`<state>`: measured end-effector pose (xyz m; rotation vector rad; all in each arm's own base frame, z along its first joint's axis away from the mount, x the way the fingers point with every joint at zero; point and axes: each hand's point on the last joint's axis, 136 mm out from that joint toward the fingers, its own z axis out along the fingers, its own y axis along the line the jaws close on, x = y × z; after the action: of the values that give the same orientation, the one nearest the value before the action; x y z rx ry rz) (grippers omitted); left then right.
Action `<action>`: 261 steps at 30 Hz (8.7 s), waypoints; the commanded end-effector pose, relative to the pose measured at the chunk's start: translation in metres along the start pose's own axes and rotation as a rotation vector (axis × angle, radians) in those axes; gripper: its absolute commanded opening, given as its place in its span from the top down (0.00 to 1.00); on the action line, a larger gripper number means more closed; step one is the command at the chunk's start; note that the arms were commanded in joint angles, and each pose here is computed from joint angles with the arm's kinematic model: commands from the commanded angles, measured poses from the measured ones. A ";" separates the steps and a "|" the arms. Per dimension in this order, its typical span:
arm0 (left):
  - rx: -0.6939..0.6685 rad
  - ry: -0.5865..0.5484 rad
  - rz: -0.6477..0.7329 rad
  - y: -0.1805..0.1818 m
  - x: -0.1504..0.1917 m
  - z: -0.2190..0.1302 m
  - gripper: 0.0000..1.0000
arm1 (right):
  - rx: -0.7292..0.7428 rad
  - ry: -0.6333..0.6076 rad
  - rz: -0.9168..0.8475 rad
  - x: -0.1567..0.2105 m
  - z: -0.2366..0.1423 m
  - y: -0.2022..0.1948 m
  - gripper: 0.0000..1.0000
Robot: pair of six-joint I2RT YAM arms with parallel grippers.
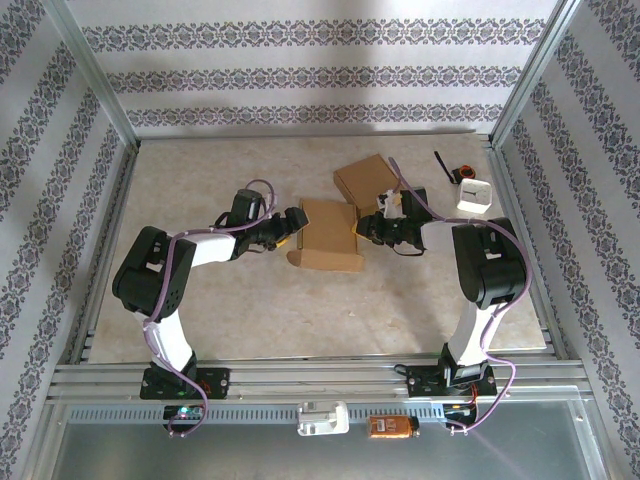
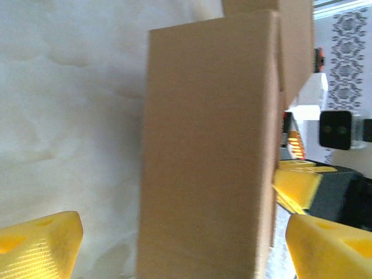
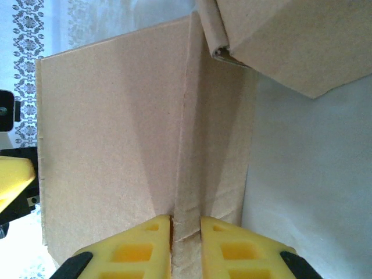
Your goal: Fold the paper box
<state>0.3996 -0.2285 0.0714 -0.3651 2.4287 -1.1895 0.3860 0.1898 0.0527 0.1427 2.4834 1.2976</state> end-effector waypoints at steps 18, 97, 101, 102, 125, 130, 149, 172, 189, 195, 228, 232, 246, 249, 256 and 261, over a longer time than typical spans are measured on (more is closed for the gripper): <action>0.184 -0.002 -0.012 -0.047 0.010 0.031 0.33 | 0.239 0.084 0.131 0.037 0.002 -0.071 0.82; -0.250 -0.747 0.370 -0.102 -0.081 -0.242 0.06 | 0.286 -0.057 -1.791 0.064 -0.045 0.149 0.62; -0.310 -0.783 0.475 -0.093 -0.070 -0.263 0.03 | 0.237 0.251 -1.712 0.089 -0.072 0.151 0.62; -0.303 -0.769 0.501 -0.091 -0.064 -0.261 0.03 | 0.226 0.333 -1.684 0.096 -0.078 0.150 0.61; -0.089 -0.605 0.428 -0.058 -0.012 -0.212 0.00 | 0.173 0.891 -1.482 0.101 -0.001 0.152 0.51; -0.071 -0.540 0.478 -0.059 -0.004 -0.202 0.00 | 0.159 0.866 -1.491 0.100 0.006 0.154 0.42; 0.063 -0.106 1.017 -0.093 0.058 -0.182 0.01 | 0.100 0.792 -1.454 0.098 -0.010 0.163 0.33; -0.021 -0.130 1.089 -0.085 0.044 -0.142 0.65 | 0.070 0.781 -1.409 0.100 -0.018 0.158 0.36; 0.020 -0.110 1.077 -0.096 0.047 -0.144 0.89 | 0.084 0.653 -1.384 0.087 -0.019 0.177 0.32; 0.040 -0.113 1.078 -0.101 0.048 -0.146 0.89 | 0.066 0.450 -1.274 0.071 -0.026 0.212 0.25; 0.037 -0.113 1.097 -0.103 0.053 -0.146 0.88 | 0.251 -0.010 -0.745 0.053 -0.088 0.141 0.83; 0.036 -0.114 1.090 -0.103 0.053 -0.145 0.88 | 0.237 -0.014 -0.719 0.053 -0.088 0.144 0.89; 0.029 -0.135 0.992 -0.101 0.050 -0.136 0.88 | 0.223 -0.096 -0.379 0.055 -0.082 0.142 0.89; 0.025 -0.135 0.987 -0.101 0.050 -0.135 0.88 | 0.226 -0.077 -0.362 0.062 -0.080 0.138 0.89; 0.037 -0.129 0.931 -0.103 0.050 -0.133 0.88 | 0.269 -0.068 -0.358 0.073 -0.084 0.121 0.88; 0.076 -0.139 0.791 -0.111 0.051 -0.131 0.87 | 0.282 -0.057 -0.343 0.080 -0.080 0.112 0.87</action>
<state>0.2952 -0.2157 0.2029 0.5853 2.0918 -0.7527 0.2839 0.2157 0.1811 -0.2021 2.4434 0.8251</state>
